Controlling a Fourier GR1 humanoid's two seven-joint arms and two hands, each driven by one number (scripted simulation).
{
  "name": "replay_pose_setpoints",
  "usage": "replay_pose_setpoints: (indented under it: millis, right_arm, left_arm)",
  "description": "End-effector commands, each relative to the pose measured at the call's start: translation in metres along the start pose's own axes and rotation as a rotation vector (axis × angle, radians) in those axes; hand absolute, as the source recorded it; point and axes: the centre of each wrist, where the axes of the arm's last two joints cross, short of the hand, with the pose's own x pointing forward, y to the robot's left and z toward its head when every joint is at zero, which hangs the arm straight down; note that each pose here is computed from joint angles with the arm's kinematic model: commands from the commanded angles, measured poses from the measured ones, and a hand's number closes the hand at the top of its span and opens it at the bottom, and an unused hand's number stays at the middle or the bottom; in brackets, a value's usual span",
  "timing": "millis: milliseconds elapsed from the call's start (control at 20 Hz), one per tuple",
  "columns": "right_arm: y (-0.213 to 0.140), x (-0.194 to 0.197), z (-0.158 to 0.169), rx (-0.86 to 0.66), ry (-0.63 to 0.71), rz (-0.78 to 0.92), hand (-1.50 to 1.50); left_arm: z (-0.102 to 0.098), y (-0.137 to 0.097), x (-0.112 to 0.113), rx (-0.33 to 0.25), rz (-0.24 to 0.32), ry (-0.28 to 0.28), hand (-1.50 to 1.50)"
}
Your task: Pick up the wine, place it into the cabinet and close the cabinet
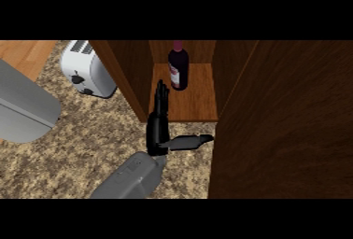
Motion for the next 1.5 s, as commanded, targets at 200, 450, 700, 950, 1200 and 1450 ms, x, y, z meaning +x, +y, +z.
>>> replay_pose_setpoints:
  millis: [200, 450, 700, 950, 1200, 1450]
  right_arm:
    - [-0.004, 0.018, 0.029, 0.006, -0.035, 0.004, -1.5]
    - [-0.003, 0.022, 0.02, -0.002, -0.062, 0.003, -1.5]
    - [0.003, 0.018, 0.03, 0.022, -0.051, 0.004, -1.5]
    - [-0.005, 0.015, 0.022, 0.1, -0.022, -0.034, -1.5]
    - [0.005, 0.013, 0.022, 0.177, 0.04, -0.024, 1.5]
    - [0.0, 0.014, 0.028, 0.208, 0.028, 0.019, 1.5]
  left_arm:
    - [0.044, -0.019, 0.049, 0.021, 0.077, -0.032, -1.5]
    - [0.069, 0.007, 0.067, 0.053, 0.043, -0.048, -1.5]
    - [0.089, 0.01, 0.081, 0.079, 0.058, -0.051, -1.5]
    - [0.117, 0.028, 0.105, 0.009, 0.093, -0.047, -1.5]
    - [0.13, 0.049, 0.12, -0.072, 0.091, -0.029, -1.5]
    - [0.131, 0.077, 0.13, -0.112, 0.111, -0.046, -1.5]
